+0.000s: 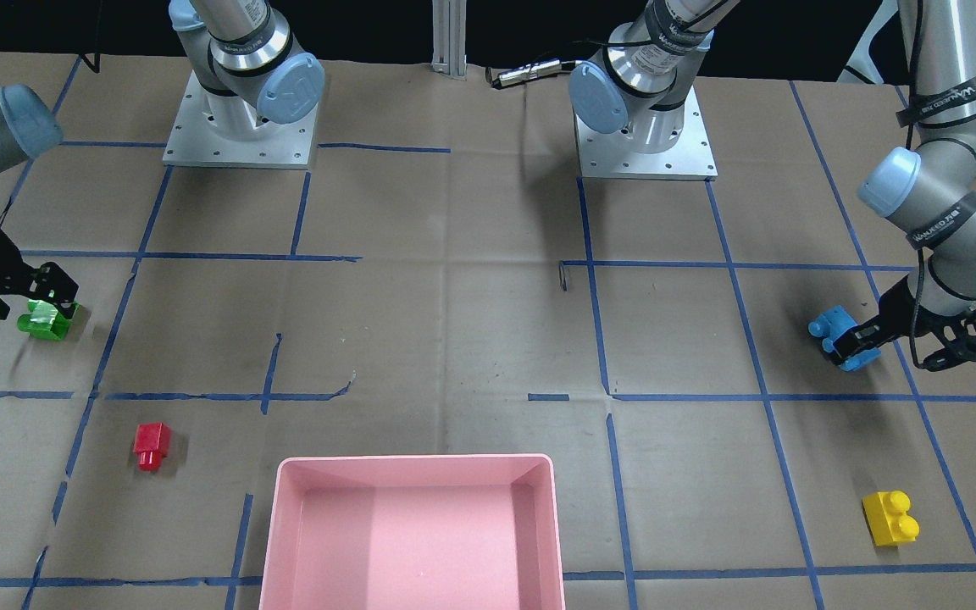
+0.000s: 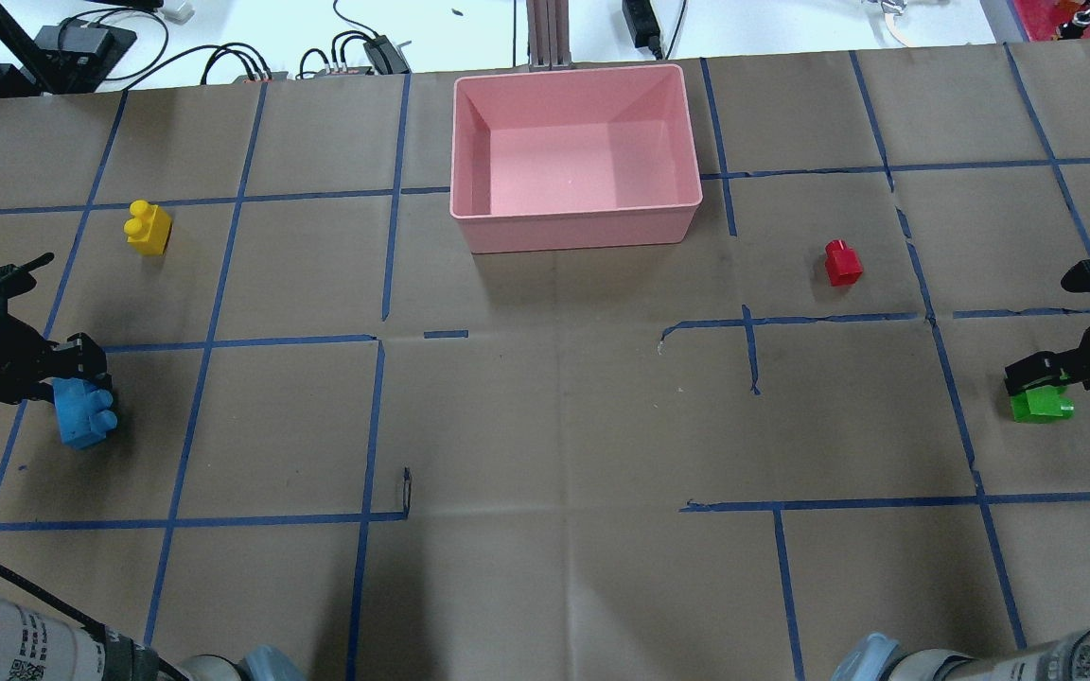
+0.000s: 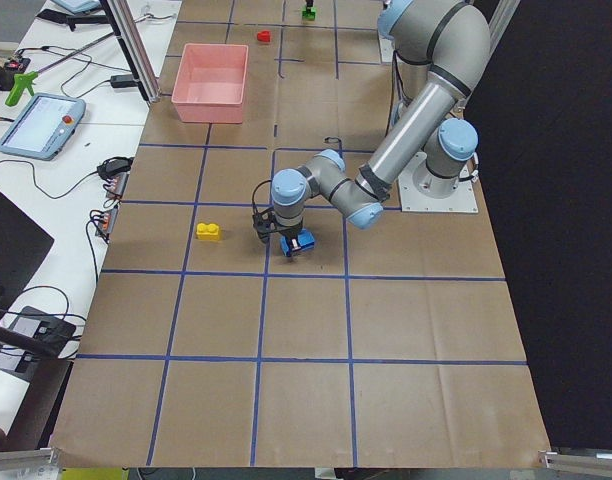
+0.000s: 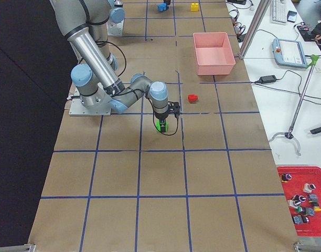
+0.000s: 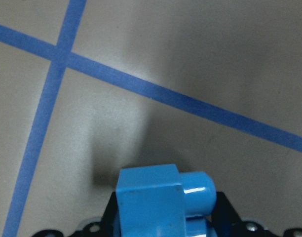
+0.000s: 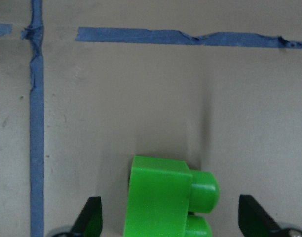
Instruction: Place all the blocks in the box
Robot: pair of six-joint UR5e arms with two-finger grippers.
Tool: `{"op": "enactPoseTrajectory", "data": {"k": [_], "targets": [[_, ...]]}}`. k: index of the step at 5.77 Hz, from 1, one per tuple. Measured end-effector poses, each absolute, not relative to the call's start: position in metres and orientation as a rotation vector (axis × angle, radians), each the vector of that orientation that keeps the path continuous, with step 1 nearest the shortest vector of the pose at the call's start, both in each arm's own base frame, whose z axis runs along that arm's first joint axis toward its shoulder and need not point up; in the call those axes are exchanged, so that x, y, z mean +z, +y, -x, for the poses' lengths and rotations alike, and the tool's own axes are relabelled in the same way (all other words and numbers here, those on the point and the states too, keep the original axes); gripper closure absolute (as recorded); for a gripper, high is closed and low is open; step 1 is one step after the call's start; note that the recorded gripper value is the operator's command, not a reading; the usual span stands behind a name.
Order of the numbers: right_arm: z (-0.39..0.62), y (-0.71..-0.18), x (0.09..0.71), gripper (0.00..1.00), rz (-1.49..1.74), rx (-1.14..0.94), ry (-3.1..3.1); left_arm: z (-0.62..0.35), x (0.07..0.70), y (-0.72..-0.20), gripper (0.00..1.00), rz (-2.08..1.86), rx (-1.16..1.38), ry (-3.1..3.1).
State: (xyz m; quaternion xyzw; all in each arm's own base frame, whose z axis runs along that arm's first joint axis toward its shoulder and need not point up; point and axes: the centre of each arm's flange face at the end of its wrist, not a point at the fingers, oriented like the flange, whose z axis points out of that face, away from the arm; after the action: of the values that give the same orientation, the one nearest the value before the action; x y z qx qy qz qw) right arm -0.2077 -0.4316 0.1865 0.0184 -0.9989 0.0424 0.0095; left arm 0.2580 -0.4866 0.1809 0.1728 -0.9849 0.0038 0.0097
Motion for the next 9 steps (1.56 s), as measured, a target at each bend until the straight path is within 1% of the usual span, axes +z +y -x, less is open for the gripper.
{"op": "enactPoseTrajectory", "data": {"k": [1, 2, 3, 4, 5, 6, 7, 8, 9], "targets": [[0.209, -0.433, 0.181, 0.04, -0.057, 0.127, -3.122, -0.260, 0.186, -0.488, 0.98, -0.541, 0.022, -3.080], [0.210, -0.434, 0.178, 0.04, -0.061, 0.126, -3.120, -0.260, 0.200, -0.491, 1.00, -0.539, 0.051, -3.091], [0.210, -0.433, 0.178, 0.15, -0.065, 0.125, -3.116, -0.259, 0.225, -0.498, 1.00, -0.530, 0.084, -3.086], [0.210, -0.433, 0.178, 0.28, -0.071, 0.122, -3.116, -0.254, 0.260, -0.517, 1.00, -0.491, 0.101, -3.054], [0.209, -0.432, 0.177, 0.41, -0.077, 0.115, -3.118, -0.233, 0.302, -0.549, 1.00, -0.402, 0.088, -3.030], [0.209, -0.430, 0.176, 0.65, -0.085, 0.098, -3.117, -0.182, 0.351, -0.589, 1.00, -0.281, 0.070, -3.020], [0.209, -0.429, 0.177, 0.81, -0.096, 0.080, -3.106, -0.117, 0.390, -0.620, 1.00, -0.195, 0.080, -3.013], [0.210, -0.429, 0.181, 0.91, -0.104, 0.062, -3.098, -0.045, 0.409, -0.647, 1.00, -0.132, 0.098, -3.004], [0.214, -0.434, 0.191, 0.91, -0.114, 0.024, -3.101, 0.034, 0.414, -0.675, 1.00, -0.081, 0.113, -2.996]]}}
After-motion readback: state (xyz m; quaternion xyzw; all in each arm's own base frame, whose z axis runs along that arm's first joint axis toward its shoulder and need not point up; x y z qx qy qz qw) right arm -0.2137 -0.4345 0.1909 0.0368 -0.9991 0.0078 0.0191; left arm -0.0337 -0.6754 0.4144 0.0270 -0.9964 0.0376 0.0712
